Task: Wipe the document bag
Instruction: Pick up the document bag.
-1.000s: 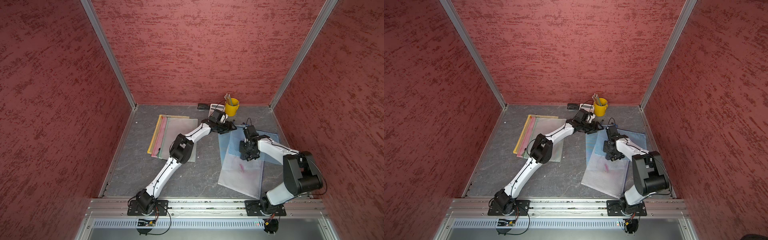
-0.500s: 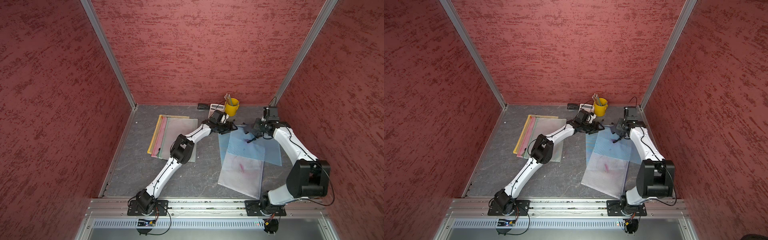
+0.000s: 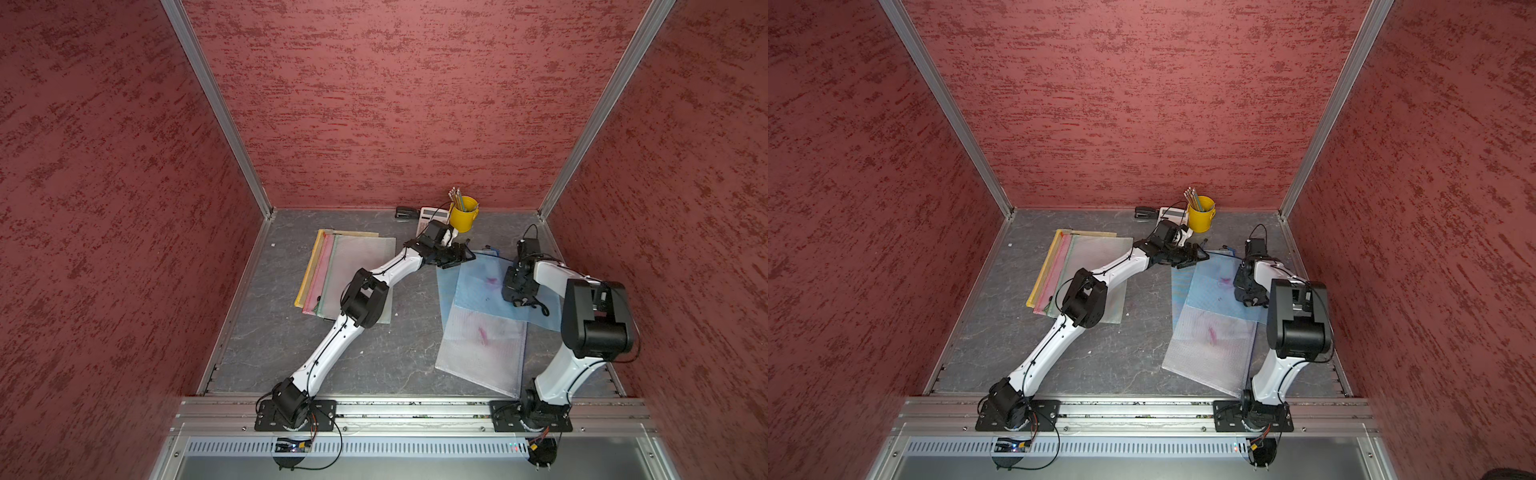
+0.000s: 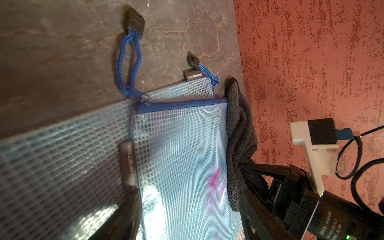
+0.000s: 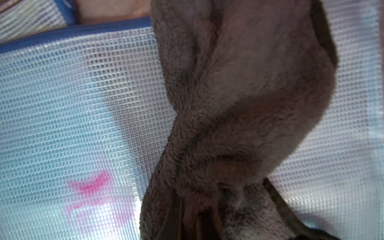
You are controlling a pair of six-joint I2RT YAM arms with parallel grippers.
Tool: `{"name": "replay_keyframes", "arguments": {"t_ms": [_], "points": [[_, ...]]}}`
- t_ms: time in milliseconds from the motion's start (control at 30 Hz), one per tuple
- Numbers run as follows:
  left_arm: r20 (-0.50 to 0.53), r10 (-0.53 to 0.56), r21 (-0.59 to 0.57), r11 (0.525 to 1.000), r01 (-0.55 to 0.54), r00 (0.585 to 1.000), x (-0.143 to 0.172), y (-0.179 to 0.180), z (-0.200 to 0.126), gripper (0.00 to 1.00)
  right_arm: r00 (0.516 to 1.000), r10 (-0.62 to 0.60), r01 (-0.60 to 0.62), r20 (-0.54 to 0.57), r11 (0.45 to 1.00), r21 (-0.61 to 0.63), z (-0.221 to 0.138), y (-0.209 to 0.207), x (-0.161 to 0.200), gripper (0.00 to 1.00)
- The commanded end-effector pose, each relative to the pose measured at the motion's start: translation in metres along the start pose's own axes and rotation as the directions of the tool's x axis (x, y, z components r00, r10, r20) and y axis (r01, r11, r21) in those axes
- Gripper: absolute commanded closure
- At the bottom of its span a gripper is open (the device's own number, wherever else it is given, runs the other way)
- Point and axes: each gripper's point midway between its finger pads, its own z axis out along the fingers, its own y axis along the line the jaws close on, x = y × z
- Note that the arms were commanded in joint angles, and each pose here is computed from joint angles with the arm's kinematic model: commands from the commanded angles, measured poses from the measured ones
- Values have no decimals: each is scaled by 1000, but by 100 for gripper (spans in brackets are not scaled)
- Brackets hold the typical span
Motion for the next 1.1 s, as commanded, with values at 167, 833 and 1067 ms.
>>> {"name": "replay_keyframes", "arguments": {"t_ms": [167,833,1067], "points": [[-144,-85,6,996,87,986,61,8,0,35,980,-147,111,-135,964,-242,15,71,62,100],[-45,71,20,997,-70,996,27,-69,-74,100,986,-142,146,83,988,-44,-49,23,-28,100],[102,141,11,990,-143,985,5,-133,-125,100,950,-143,141,278,990,24,-130,11,-89,100]]}}
